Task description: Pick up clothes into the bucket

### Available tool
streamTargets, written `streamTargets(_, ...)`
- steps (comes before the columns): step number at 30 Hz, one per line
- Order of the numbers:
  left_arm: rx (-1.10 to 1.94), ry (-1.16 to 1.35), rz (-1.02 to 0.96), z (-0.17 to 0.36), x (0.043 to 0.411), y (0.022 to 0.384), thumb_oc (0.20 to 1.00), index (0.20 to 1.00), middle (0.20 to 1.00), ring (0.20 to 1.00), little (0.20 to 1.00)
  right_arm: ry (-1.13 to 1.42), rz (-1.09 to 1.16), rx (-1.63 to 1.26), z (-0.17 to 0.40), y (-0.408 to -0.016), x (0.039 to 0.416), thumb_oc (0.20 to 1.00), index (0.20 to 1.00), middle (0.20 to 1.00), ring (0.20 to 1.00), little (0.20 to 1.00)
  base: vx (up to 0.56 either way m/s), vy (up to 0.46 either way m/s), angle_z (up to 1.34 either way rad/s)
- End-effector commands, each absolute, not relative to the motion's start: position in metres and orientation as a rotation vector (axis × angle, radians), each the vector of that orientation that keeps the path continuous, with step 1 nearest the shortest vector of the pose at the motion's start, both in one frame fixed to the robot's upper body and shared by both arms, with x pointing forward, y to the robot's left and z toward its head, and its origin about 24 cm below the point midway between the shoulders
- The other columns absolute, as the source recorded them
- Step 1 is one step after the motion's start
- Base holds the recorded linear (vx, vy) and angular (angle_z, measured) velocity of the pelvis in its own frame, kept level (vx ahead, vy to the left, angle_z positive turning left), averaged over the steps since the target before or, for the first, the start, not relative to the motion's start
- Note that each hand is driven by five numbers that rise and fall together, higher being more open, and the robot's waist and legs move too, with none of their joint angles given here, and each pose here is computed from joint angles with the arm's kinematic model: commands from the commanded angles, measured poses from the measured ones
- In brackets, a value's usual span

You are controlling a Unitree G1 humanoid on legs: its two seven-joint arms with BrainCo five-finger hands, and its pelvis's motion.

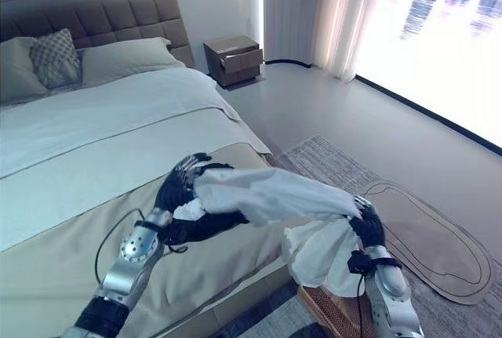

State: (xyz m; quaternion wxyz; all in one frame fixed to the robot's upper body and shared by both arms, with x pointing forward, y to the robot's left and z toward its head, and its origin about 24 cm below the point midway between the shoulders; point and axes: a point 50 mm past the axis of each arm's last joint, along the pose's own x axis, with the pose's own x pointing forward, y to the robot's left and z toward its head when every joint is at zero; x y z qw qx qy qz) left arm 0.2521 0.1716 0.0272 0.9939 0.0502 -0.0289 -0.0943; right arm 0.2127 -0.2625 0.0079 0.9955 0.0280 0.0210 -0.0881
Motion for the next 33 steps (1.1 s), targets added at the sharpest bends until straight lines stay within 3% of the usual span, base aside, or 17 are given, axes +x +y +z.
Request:
streamTargets(1, 0.086, -0.092, -0.164, 0.034, 0.258, 0.186, 1.000, 1.000, 1.000, 1.000, 1.000, -0.198, -0.318, 0.041, 0.048, -0.288, 0.222, 0.200, 0.200, 0.200, 0.200, 0.200, -0.02, -0.001, -0.05)
streamTargets(9, -0.034, 0.062, -0.146, -0.001, 0.233, 0.190, 1.000, 1.000, 1.000, 1.000, 1.000, -0.290, -0.562, 0.067, 0.064, -0.330, 0.212, 0.200, 0.200, 0.200, 0.200, 0.200, -0.02, 0.003, -0.07)
streamTargets(15, -0.095, 0.059, -0.118, -0.003, 0.224, 0.198, 1.000, 1.000, 1.000, 1.000, 1.000, -0.303, -0.596, -0.008, 0.074, -0.342, 0.210, 0.200, 0.200, 0.200, 0.200, 0.200, -0.03, 0.010, -0.06)
streamTargets(33, -0.313, -0.502, -0.042, 0.101, 0.242, 0.199, 1.000, 1.000, 1.000, 1.000, 1.000, -0.348, -0.702, -0.006, 0.090, -0.342, 0.255, 0.200, 0.200, 0.200, 0.200, 0.200, -0.14, -0.008, -0.11)
